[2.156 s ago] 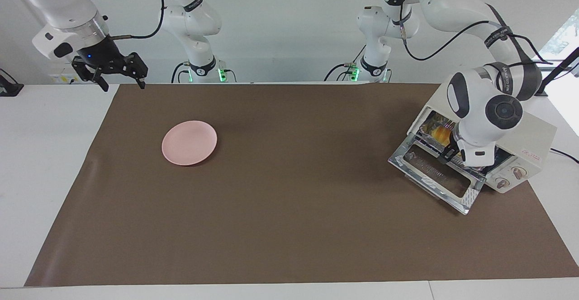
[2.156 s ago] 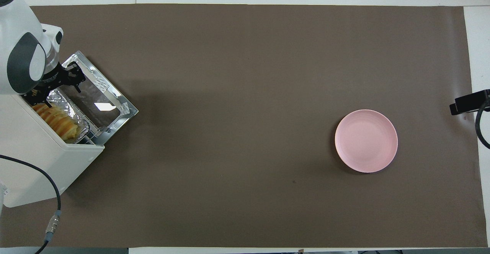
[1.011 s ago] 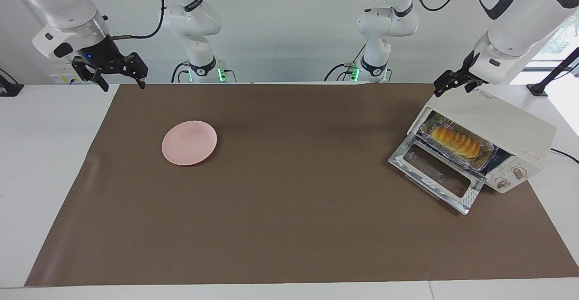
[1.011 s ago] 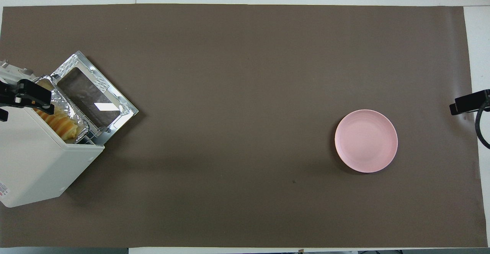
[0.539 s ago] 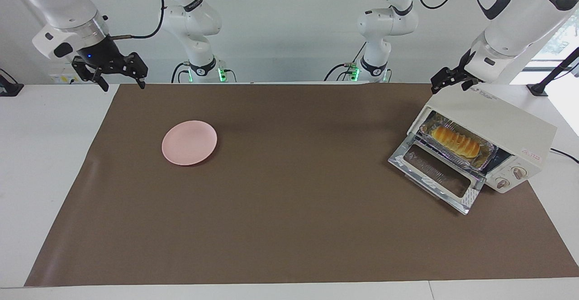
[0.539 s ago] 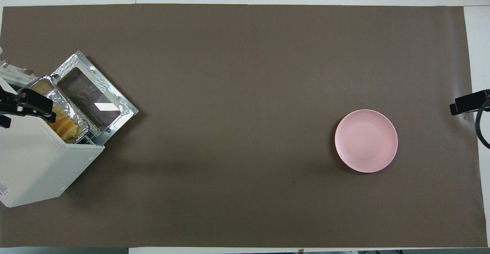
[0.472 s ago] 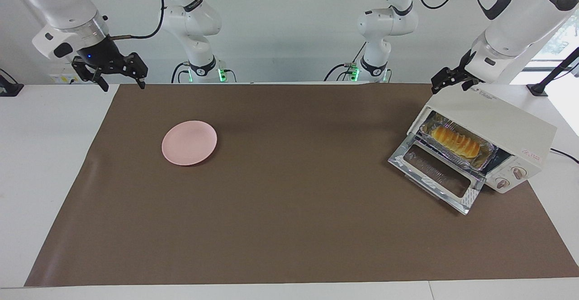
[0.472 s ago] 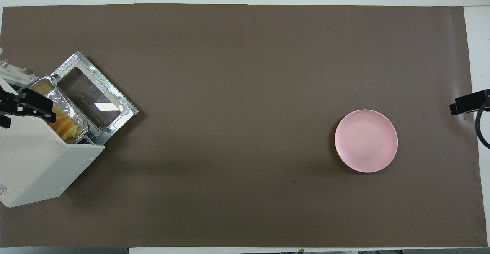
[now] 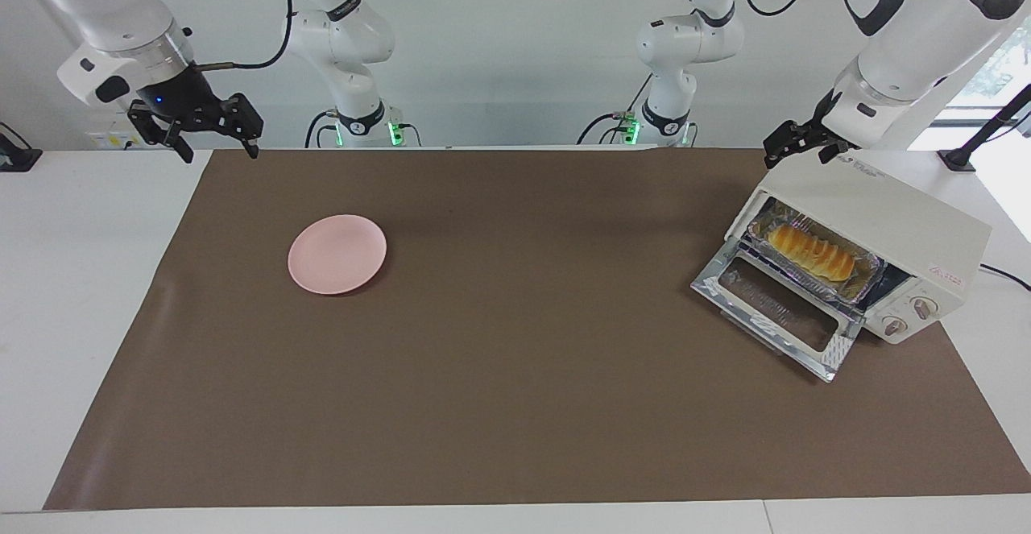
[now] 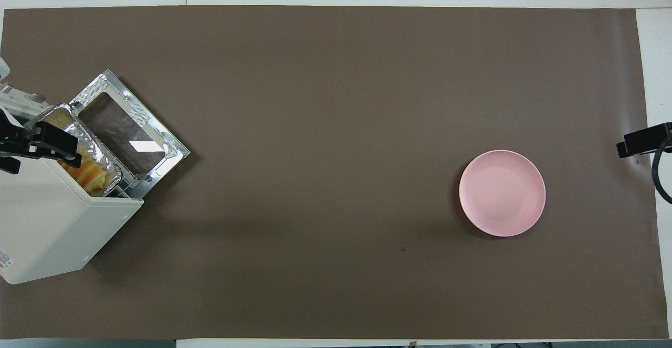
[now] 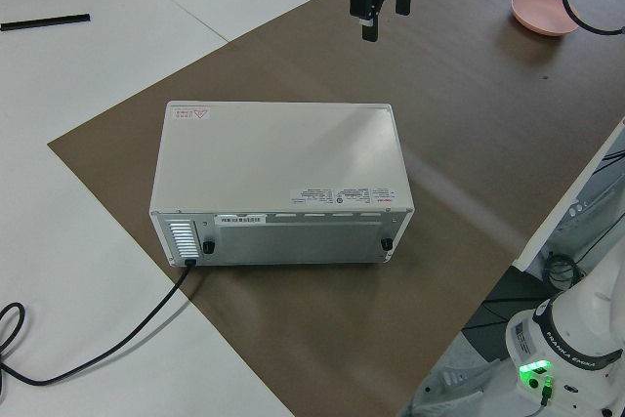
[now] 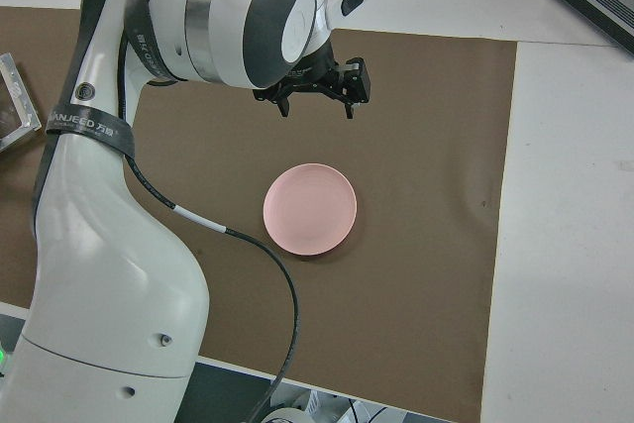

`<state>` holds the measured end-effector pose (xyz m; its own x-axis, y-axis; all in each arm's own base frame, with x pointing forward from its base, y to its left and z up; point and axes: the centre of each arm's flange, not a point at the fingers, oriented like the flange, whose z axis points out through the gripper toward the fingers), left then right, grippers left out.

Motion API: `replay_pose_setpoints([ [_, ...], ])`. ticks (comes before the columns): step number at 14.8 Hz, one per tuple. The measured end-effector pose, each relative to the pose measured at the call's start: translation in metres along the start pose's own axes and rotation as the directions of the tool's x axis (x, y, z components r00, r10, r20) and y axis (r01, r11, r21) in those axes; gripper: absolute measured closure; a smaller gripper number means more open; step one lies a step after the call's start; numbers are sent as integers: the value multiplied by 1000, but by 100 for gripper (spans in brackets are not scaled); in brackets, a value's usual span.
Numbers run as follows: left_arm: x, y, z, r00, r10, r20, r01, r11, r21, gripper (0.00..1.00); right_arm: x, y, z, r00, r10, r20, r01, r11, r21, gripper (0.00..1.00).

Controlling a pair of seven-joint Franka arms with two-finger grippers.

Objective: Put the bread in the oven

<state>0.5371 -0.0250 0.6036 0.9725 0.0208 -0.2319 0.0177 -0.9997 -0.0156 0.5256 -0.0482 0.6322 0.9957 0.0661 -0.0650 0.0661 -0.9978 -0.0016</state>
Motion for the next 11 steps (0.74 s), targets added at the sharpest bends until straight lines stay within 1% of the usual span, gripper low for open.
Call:
replay_pose_setpoints([
  [5,-2,7,-7,999,12,-31,-12,1000,2,0,0,0,0,1000,0,0,0,1000,0,0],
  [11,-2,8,-7,999,28,-36,-28,1000,2,0,0,0,0,1000,0,0,0,1000,0,0],
])
